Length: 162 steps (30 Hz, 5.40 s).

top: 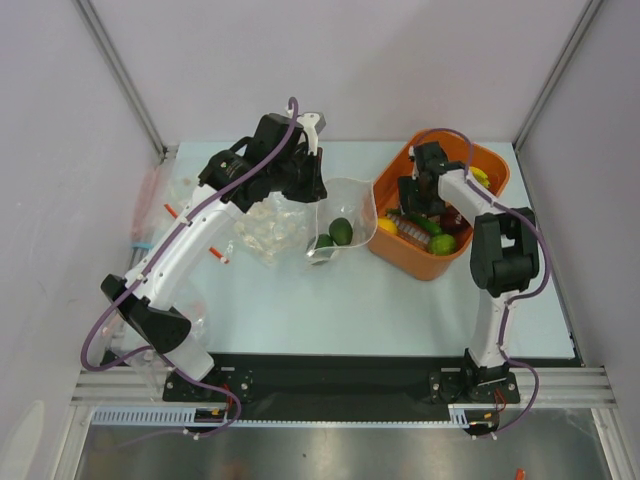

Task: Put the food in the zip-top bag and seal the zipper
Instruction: Pick up the fake vegetable from the bin, then place the fake vegetable in the zipper food storage bag, then pick up the fake fruit from the bin.

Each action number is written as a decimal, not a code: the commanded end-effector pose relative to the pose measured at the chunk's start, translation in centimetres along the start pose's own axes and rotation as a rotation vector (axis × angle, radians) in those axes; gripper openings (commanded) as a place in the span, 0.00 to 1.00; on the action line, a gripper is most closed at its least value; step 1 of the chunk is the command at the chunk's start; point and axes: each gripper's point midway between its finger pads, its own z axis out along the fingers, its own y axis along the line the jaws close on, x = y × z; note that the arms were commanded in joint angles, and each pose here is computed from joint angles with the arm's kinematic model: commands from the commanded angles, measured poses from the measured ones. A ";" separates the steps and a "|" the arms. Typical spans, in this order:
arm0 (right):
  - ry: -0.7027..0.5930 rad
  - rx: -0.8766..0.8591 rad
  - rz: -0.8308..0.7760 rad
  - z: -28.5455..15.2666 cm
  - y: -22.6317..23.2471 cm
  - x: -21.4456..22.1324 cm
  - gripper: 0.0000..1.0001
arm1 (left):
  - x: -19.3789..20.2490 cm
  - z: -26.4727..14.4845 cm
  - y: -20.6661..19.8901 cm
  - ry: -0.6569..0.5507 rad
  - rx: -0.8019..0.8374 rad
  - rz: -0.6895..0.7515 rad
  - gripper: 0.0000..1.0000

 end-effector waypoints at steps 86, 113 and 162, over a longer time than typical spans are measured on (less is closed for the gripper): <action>-1.155 -0.788 -0.105 -36.7 19.1 -3.8 0.76 | -1.7 -3.7 -5.7 0.013 0.312 -0.113 0.00; -0.411 0.240 0.536 -21.9 -1.4 -1.0 0.88 | -1.7 -3.0 -3.4 -0.007 0.234 -0.090 0.00; -0.043 0.583 0.395 -3.0 -10.0 -0.2 0.98 | -1.4 -2.8 -3.2 -0.024 0.240 -0.091 0.00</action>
